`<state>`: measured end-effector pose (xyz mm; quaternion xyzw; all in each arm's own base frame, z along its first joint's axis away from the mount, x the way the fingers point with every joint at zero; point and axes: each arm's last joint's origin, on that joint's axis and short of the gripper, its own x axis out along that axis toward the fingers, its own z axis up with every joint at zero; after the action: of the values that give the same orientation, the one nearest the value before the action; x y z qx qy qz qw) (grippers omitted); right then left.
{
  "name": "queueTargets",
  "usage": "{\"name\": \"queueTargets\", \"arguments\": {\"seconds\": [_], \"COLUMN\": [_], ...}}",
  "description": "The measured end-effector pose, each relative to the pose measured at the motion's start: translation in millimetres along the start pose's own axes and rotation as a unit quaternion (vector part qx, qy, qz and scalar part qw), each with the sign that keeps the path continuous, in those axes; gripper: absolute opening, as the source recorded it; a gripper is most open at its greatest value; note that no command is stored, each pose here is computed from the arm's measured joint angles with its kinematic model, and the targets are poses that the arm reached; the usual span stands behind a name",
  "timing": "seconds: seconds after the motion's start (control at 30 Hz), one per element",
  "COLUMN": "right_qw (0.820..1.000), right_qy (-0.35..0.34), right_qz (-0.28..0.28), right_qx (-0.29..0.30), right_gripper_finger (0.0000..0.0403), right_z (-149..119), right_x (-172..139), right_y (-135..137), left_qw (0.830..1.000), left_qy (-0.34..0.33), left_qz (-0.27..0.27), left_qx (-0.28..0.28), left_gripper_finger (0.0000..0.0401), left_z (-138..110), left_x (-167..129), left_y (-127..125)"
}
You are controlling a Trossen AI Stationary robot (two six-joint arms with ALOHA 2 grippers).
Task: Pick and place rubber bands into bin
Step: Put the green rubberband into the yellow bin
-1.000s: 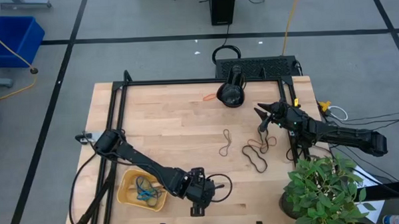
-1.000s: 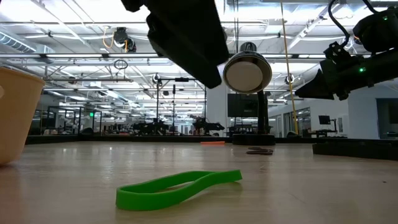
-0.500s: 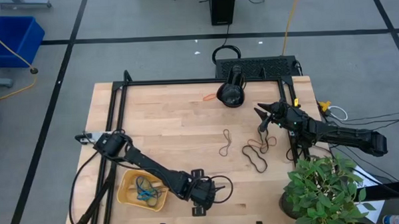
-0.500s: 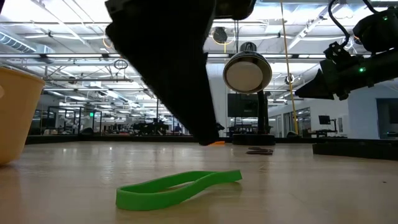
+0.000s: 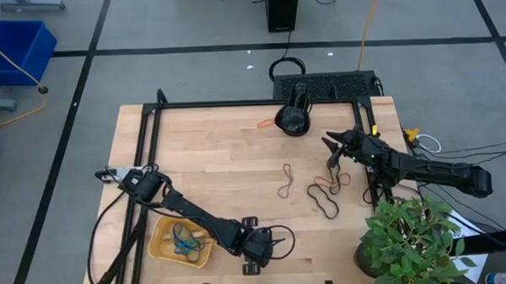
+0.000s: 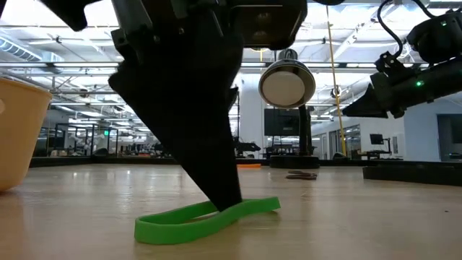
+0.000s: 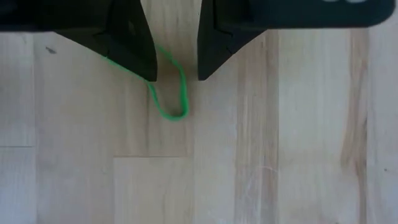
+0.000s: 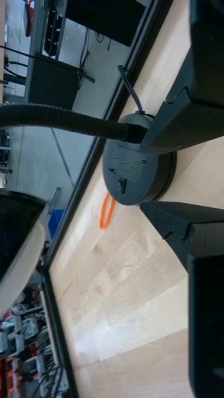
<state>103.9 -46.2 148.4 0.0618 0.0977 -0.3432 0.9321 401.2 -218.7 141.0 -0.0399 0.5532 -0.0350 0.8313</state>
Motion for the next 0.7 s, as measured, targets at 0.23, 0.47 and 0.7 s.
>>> {"name": "queueTargets", "arguments": {"seconds": [0.23, 0.47, 0.7], "right_qw": [1.0, 1.0, 1.0], "right_qy": [0.009, 0.011, 0.011], "right_qz": [-0.001, -0.002, -0.002], "right_qx": [-0.004, -0.004, -0.004], "right_gripper_finger": [0.013, 0.013, 0.013], "right_z": [-1.6, -2.0, -1.9], "right_x": [1.2, 1.7, 1.7], "right_y": [0.3, 0.4, 0.4], "left_qw": [1.0, 1.0, 1.0], "left_qy": [0.008, 0.003, 0.002], "left_qz": [-0.011, -0.015, -0.016], "left_qx": [0.006, -0.007, -0.021], "left_gripper_finger": [0.0083, 0.002, 0.0007], "left_z": [-0.9, 1.5, 1.7], "left_x": [4.4, 5.6, 5.8], "left_y": [-0.4, 1.3, 1.3]}}
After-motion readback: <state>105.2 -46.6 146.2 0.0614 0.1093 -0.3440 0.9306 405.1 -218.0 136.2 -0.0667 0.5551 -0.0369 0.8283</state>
